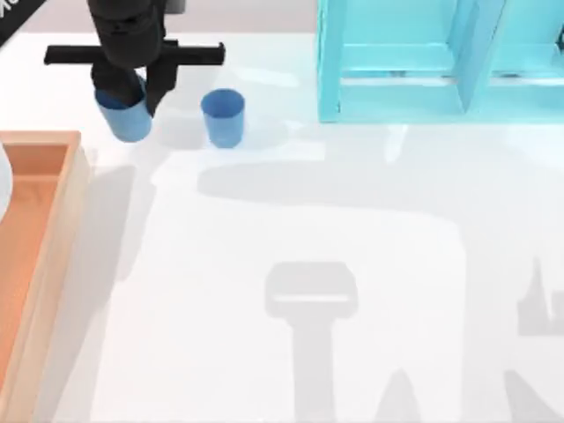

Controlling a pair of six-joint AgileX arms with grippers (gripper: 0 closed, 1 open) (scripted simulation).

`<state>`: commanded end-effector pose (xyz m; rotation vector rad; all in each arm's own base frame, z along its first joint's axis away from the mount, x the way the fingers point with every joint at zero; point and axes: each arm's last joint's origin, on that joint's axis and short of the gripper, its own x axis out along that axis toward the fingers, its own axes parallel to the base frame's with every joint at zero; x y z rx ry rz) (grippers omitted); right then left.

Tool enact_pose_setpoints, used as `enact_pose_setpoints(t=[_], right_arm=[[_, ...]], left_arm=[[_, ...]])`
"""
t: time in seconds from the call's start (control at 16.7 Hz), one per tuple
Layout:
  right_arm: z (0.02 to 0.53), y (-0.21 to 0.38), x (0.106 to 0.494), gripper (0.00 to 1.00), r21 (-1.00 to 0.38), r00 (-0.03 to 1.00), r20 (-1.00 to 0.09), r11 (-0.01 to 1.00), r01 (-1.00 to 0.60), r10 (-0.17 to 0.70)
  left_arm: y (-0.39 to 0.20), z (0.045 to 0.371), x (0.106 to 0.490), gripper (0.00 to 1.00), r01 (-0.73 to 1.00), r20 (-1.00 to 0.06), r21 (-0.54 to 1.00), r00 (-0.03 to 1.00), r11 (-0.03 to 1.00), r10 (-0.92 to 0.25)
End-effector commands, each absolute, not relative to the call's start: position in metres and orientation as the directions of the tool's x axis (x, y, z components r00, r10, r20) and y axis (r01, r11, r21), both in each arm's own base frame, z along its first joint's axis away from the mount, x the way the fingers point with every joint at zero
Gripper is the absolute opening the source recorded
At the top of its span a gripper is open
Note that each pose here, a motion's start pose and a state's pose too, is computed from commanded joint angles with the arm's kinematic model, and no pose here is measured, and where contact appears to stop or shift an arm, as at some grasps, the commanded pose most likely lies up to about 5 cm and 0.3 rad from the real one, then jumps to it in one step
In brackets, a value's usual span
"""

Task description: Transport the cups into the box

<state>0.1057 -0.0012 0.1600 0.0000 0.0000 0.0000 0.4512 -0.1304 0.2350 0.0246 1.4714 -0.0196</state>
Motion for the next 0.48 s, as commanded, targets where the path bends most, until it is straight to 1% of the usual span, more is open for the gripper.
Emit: enact_pose_setpoints(t=[0.24,0.48], right_arm=[[0.160,-0.001,0.106,1.00,0.000,1.000,0.000,1.000,0.000,0.000],[0.160,-0.001,0.106,1.00,0.000,1.000,0.000,1.000,0.000,0.000]], left_arm=[[-0.097,0.252,0.437,0.00,0.022,-0.996,0.007,0.095,1.000,0.005],[-0.044,0.275,0.403,0.00,0.017,-0.996,0.014,0.086,1.000,0.013]])
